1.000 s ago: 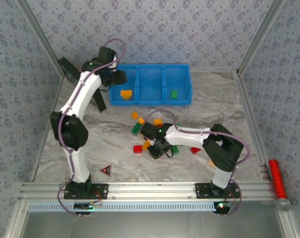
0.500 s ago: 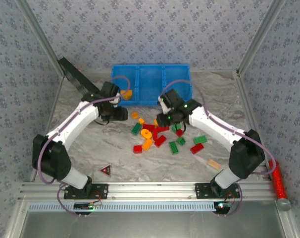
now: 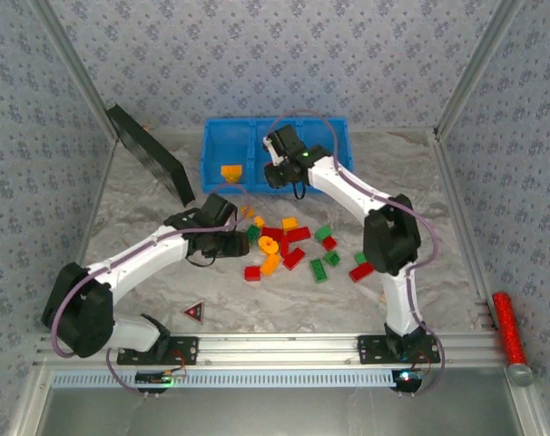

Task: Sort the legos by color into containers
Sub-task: Place the lego in the container, then pick up the lego from the middle-left of the table.

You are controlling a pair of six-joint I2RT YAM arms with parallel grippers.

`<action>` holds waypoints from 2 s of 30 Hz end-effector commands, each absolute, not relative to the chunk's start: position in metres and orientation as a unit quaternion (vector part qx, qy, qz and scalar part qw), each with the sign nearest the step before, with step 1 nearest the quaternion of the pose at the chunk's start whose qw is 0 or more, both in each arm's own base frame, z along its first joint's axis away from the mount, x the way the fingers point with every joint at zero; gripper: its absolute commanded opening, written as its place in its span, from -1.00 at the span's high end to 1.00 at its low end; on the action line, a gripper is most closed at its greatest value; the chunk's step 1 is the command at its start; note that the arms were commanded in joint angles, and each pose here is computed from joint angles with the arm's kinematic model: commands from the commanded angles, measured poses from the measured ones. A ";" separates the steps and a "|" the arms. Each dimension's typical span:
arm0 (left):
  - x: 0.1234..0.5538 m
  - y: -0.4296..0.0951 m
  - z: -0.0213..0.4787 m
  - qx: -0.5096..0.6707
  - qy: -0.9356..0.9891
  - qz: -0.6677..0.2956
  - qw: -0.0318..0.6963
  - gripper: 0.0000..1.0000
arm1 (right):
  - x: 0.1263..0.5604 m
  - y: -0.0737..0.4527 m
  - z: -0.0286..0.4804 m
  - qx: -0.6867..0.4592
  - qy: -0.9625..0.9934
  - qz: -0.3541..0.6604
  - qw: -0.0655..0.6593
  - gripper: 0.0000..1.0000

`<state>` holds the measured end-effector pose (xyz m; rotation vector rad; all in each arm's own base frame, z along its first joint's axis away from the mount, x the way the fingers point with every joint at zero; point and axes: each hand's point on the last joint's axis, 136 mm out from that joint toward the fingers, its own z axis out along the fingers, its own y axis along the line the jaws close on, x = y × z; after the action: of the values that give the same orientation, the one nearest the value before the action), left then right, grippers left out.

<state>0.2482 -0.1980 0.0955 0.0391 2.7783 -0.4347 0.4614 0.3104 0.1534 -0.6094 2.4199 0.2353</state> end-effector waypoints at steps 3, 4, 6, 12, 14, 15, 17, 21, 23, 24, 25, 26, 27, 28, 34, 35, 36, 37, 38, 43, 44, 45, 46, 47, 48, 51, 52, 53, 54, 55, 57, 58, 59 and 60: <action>0.254 -0.216 0.087 0.032 0.975 -0.149 0.162 -0.29 | 0.492 0.318 0.136 -0.244 0.914 0.074 0.316 0.44; 0.254 -0.218 0.084 0.036 0.976 -0.146 0.159 -0.29 | 0.495 0.319 0.130 -0.243 0.916 0.076 0.311 0.44; 0.256 -0.222 0.078 0.042 0.977 -0.139 0.153 -0.29 | 0.500 0.321 0.118 -0.243 0.918 0.082 0.303 0.41; 0.269 -0.225 0.073 0.060 0.980 -0.110 0.154 -0.30 | 0.504 0.326 0.093 -0.248 0.922 0.094 0.281 0.30; 0.273 -0.226 0.073 0.070 0.981 -0.099 0.153 -0.30 | 0.504 0.326 0.091 -0.249 0.923 0.097 0.277 0.21; 0.275 -0.227 0.072 0.075 0.981 -0.094 0.151 -0.30 | 0.504 0.326 0.090 -0.250 0.923 0.098 0.276 0.15; 0.278 -0.230 0.073 0.083 0.981 -0.092 0.148 -0.30 | 0.504 0.325 0.093 -0.250 0.922 0.099 0.279 0.09; 0.274 -0.241 0.073 0.094 0.981 -0.109 0.131 -0.30 | 0.503 0.325 0.103 -0.251 0.919 0.108 0.285 -0.07; 0.267 -0.250 0.073 0.108 0.979 -0.120 0.121 -0.29 | 0.503 0.325 0.111 -0.250 0.917 0.115 0.290 -0.11; 0.262 -0.255 0.074 0.118 0.978 -0.125 0.117 -0.29 | 0.503 0.325 0.114 -0.250 0.916 0.117 0.292 -0.13; 0.258 -0.259 0.074 0.128 0.977 -0.128 0.115 -0.29 | 0.503 0.325 0.118 -0.250 0.915 0.118 0.294 -0.14; 0.253 -0.264 0.073 0.139 0.975 -0.130 0.112 -0.29 | 0.503 0.325 0.120 -0.249 0.914 0.121 0.296 -0.14; 0.248 -0.268 0.072 0.151 0.974 -0.132 0.110 -0.29 | 0.504 0.324 0.124 -0.247 0.913 0.122 0.300 -0.15; 0.245 -0.272 0.071 0.161 0.972 -0.131 0.108 -0.29 | 0.505 0.323 0.127 -0.245 0.913 0.123 0.302 -0.15; 0.233 -0.288 0.059 0.201 0.968 -0.121 0.093 -0.29 | 0.498 0.313 0.164 -0.237 0.906 0.144 0.320 -0.18; 0.233 -0.290 0.057 0.205 0.967 -0.119 0.092 -0.29 | 0.495 0.312 0.172 -0.238 0.903 0.152 0.324 -0.18; 0.233 -0.292 0.055 0.209 0.967 -0.118 0.090 -0.29 | 0.491 0.310 0.179 -0.238 0.901 0.158 0.326 -0.19; 0.232 -0.295 0.053 0.214 0.966 -0.117 0.088 -0.29 | 0.488 0.308 0.187 -0.238 0.899 0.165 0.329 -0.20; 0.232 -0.297 0.051 0.217 0.966 -0.115 0.085 -0.29 | 0.484 0.307 0.194 -0.239 0.896 0.174 0.331 -0.21; 0.227 -0.302 0.038 0.232 0.965 -0.103 0.067 -0.27 | 0.466 0.289 0.221 -0.231 0.893 0.191 0.336 -0.25; 0.226 -0.303 0.035 0.233 0.965 -0.100 0.063 -0.26 | 0.462 0.283 0.226 -0.225 0.894 0.191 0.338 -0.25; 0.225 -0.303 0.033 0.234 0.965 -0.099 0.060 -0.24 | 0.458 0.277 0.228 -0.219 0.896 0.188 0.338 -0.25; 0.224 -0.304 0.031 0.235 0.965 -0.098 0.058 -0.23 | 0.454 0.272 0.231 -0.213 0.897 0.187 0.340 -0.26; 0.224 -0.305 0.030 0.235 0.965 -0.098 0.056 -0.20 | 0.448 0.264 0.231 -0.205 0.900 0.183 0.339 -0.27; 0.223 -0.305 0.028 0.234 0.966 -0.097 0.053 -0.15 | 0.443 0.256 0.230 -0.197 0.903 0.179 0.338 -0.27; 0.220 -0.304 0.023 0.231 0.967 -0.094 0.043 -0.03 | 0.422 0.232 0.226 -0.170 0.915 0.165 0.325 -0.28; 0.219 -0.303 0.022 0.229 0.968 -0.094 0.041 -0.01 | 0.414 0.225 0.224 -0.163 0.919 0.162 0.319 -0.28; 0.218 -0.302 0.021 0.228 0.968 -0.094 0.039 0.02 | 0.404 0.216 0.220 -0.152 0.925 0.158 0.312 -0.28; 0.217 -0.302 0.021 0.227 0.969 -0.094 0.038 0.07 | 0.393 0.206 0.216 -0.138 0.930 0.152 0.303 -0.28; 0.216 -0.301 0.021 0.228 0.968 -0.094 0.038 0.13 | 0.383 0.199 0.212 -0.126 0.935 0.150 0.295 -0.28; 0.215 -0.299 0.020 0.227 0.969 -0.093 0.035 0.28 | 0.356 0.184 0.201 -0.103 0.945 0.147 0.272 -0.29; 0.215 -0.299 0.020 0.227 0.969 -0.093 0.035 0.33 | 0.344 0.178 0.195 -0.094 0.950 0.145 0.262 -0.29; 0.215 -0.299 0.022 0.227 0.969 -0.093 0.036 0.40 | 0.330 0.170 0.189 -0.083 0.954 0.143 0.250 -0.29; 0.215 -0.299 0.025 0.227 0.969 -0.093 0.037 0.45 | 0.316 0.164 0.184 -0.071 0.958 0.143 0.239 -0.29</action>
<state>0.2266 -0.2995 0.0238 0.6713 2.9347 -0.2715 0.3521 0.1854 0.1924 -0.3191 2.5343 0.4037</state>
